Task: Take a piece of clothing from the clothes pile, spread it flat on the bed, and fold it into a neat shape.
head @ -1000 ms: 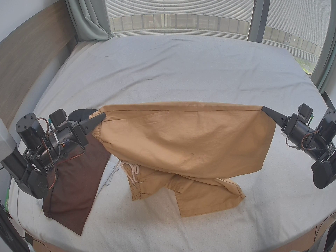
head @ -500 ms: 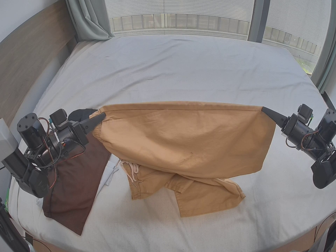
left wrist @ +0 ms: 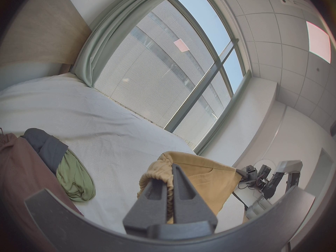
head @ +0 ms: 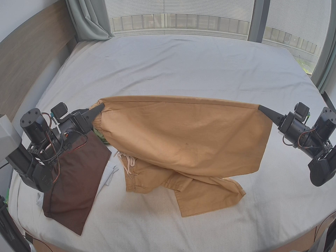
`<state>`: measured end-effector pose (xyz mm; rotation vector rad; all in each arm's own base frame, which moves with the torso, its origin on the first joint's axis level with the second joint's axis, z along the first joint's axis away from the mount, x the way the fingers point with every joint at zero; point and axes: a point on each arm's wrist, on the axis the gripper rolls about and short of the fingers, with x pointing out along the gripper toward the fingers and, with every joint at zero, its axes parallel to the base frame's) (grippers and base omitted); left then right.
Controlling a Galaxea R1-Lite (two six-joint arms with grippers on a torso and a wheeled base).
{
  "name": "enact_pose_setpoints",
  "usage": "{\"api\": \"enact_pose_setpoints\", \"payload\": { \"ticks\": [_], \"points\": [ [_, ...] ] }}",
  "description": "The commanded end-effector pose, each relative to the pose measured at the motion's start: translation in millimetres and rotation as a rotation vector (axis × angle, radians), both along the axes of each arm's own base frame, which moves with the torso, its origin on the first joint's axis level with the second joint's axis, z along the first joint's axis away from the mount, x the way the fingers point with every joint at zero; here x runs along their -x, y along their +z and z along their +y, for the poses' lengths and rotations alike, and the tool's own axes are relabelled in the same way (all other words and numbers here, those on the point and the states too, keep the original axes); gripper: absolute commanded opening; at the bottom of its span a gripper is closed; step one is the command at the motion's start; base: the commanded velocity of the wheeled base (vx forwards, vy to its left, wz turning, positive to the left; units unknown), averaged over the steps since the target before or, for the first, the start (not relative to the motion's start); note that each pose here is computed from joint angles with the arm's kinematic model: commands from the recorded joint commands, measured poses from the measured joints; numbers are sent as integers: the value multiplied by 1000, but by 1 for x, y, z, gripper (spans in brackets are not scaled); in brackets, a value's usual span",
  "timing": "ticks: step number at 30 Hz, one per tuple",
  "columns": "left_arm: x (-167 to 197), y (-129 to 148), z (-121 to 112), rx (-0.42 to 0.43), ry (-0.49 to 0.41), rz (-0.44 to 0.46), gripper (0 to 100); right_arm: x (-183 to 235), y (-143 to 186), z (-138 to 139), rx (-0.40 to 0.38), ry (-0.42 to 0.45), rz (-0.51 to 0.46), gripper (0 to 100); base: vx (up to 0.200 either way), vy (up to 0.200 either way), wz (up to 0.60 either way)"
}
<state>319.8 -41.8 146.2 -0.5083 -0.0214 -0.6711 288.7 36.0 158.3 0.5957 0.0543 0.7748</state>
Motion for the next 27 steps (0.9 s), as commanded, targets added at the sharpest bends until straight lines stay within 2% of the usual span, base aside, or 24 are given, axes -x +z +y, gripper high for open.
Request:
{"api": "enact_pose_setpoints", "payload": {
  "ticks": [1,8,16,27],
  "points": [
    [-14,-6,-3,17,13,10,0,-14,-8,0,1,-2,15,0,0,0,0],
    [-32,-12,-8,27,31,2,0,-34,-15,0,-1,-11,13,0,0,0,0],
    [-50,-25,-12,30,35,11,0,-62,-21,1,-11,-60,-9,0,0,0,0],
    [-72,-32,-22,92,19,22,0,-90,-30,2,-43,-60,-12,0,0,0,0]
  ]
}}
